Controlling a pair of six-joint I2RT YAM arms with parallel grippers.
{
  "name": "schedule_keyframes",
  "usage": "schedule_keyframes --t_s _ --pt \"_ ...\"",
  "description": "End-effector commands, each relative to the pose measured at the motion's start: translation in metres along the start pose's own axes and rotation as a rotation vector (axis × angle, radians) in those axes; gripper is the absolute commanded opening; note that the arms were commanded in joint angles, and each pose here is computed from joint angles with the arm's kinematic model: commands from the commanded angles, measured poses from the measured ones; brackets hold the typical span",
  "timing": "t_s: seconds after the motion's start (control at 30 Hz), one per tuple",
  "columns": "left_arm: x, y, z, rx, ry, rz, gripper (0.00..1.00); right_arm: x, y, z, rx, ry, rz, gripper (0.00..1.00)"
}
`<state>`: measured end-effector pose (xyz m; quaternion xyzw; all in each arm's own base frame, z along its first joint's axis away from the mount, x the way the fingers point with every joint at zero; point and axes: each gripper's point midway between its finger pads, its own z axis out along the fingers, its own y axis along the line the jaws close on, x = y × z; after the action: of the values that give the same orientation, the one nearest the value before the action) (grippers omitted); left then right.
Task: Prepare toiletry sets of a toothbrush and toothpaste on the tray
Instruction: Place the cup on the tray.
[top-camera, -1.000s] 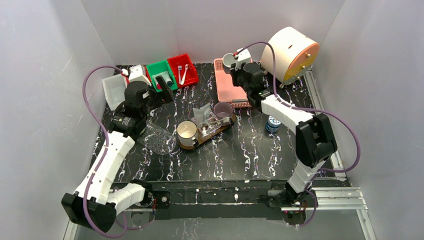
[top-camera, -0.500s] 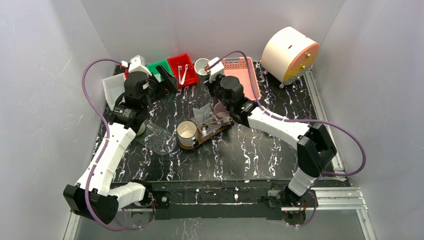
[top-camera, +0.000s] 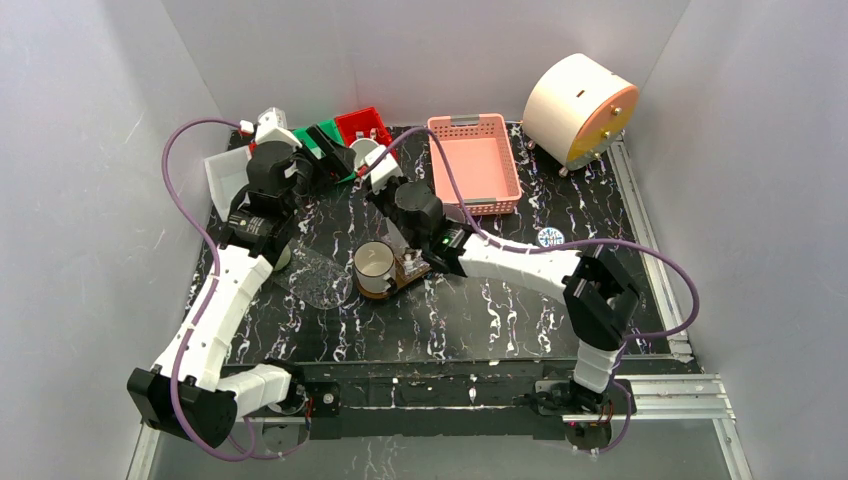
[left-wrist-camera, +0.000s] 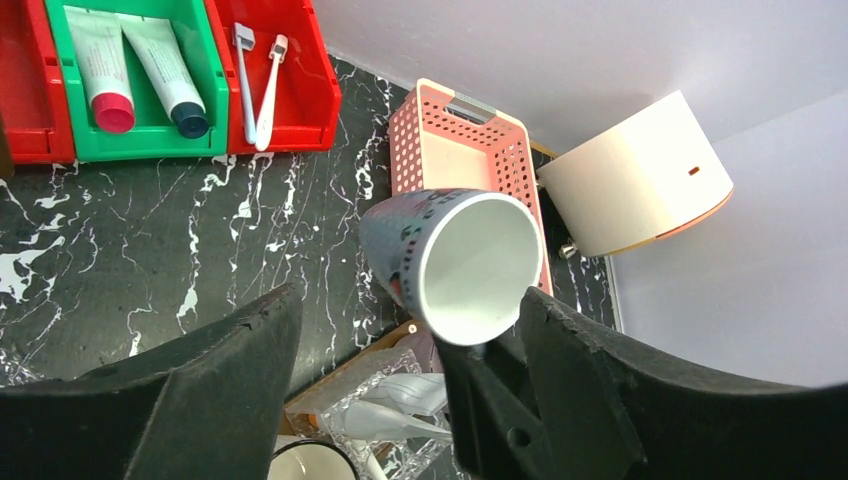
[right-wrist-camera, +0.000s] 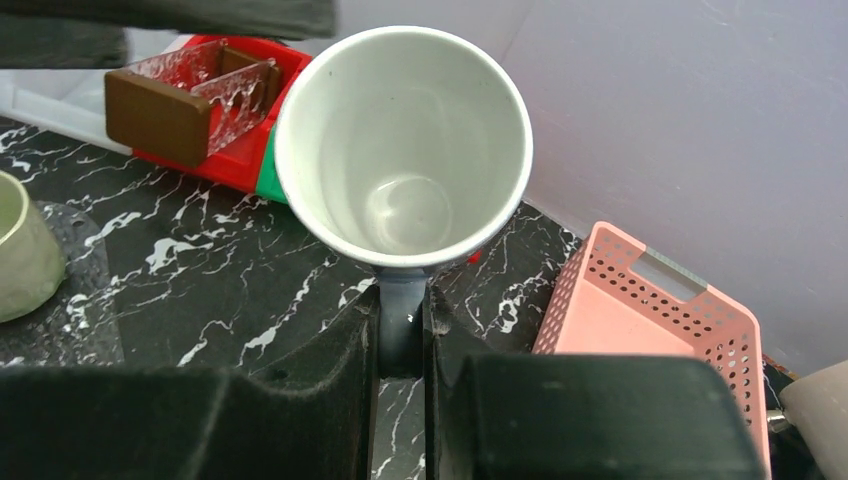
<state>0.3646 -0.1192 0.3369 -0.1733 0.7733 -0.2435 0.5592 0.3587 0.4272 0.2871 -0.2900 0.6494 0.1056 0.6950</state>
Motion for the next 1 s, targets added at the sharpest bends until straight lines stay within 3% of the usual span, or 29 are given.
schedule_keyframes --t_s 0.0,0.17,0.77,0.97 --pt "0.005 0.004 0.005 -0.009 -0.001 0.003 0.73 -0.068 -0.010 0.000 0.081 -0.180 0.067 0.01" --pt "0.017 0.019 0.011 -0.053 0.016 0.028 0.58 -0.071 0.002 -0.001 0.087 -0.189 0.060 0.01" --pt "0.025 0.042 0.022 -0.136 -0.031 -0.025 0.34 -0.068 0.033 -0.005 0.108 -0.232 0.032 0.01" --pt "0.020 0.047 0.019 -0.152 -0.074 -0.032 0.13 -0.062 0.044 -0.005 0.089 -0.234 0.022 0.01"
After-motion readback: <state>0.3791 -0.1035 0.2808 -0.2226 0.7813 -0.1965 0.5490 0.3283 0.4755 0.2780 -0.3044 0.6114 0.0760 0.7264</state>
